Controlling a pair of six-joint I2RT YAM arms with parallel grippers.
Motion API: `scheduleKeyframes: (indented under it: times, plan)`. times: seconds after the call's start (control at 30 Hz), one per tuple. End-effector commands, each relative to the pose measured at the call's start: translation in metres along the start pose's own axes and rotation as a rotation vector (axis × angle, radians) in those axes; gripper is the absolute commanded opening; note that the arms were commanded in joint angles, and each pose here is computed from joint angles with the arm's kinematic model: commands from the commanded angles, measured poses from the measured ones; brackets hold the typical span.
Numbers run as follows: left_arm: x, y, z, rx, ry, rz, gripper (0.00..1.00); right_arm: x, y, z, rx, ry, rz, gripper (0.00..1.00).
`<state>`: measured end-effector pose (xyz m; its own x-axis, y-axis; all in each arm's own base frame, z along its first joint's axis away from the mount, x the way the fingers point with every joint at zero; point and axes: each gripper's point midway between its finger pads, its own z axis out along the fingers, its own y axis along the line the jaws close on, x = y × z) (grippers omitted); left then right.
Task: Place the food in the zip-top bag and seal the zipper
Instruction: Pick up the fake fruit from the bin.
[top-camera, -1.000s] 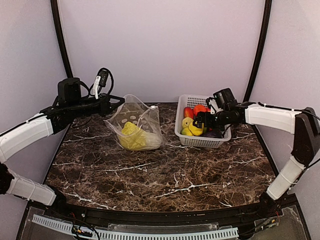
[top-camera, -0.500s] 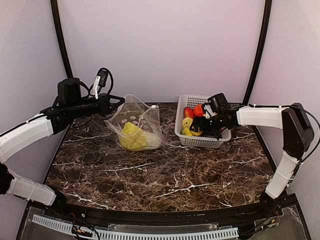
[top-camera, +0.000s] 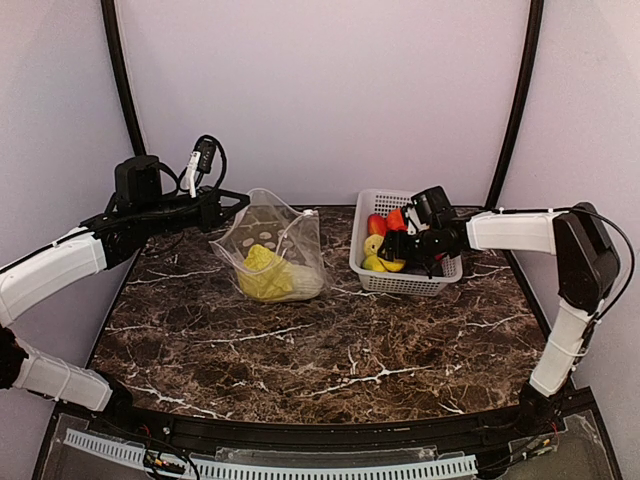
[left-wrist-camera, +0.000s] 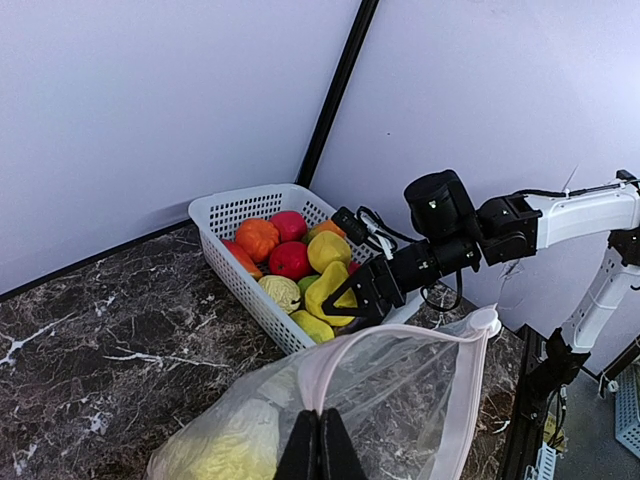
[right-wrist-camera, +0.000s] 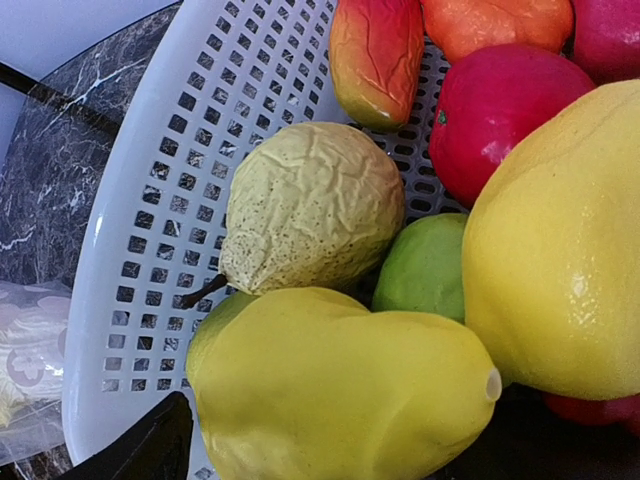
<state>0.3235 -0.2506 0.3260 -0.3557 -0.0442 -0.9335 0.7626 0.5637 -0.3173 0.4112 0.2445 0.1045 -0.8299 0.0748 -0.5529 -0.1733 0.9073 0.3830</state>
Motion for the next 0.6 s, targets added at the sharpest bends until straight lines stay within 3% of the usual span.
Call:
scheduleKeyframes:
  times: [0.0,0.37,0.57]
  plan:
    - [-0.011,-0.009,-0.009,0.021,-0.041,0.023,0.01,-0.012,0.001,0.005,0.008,-0.042,0.012,0.75]
    - [-0.011,-0.009,-0.01,0.019,-0.041,0.026,0.01,-0.017,0.003,-0.005,0.001,-0.078,0.005,0.64]
    - [-0.012,-0.009,-0.011,0.017,-0.044,0.03,0.01,-0.029,0.014,-0.04,-0.033,-0.145,-0.028,0.61]
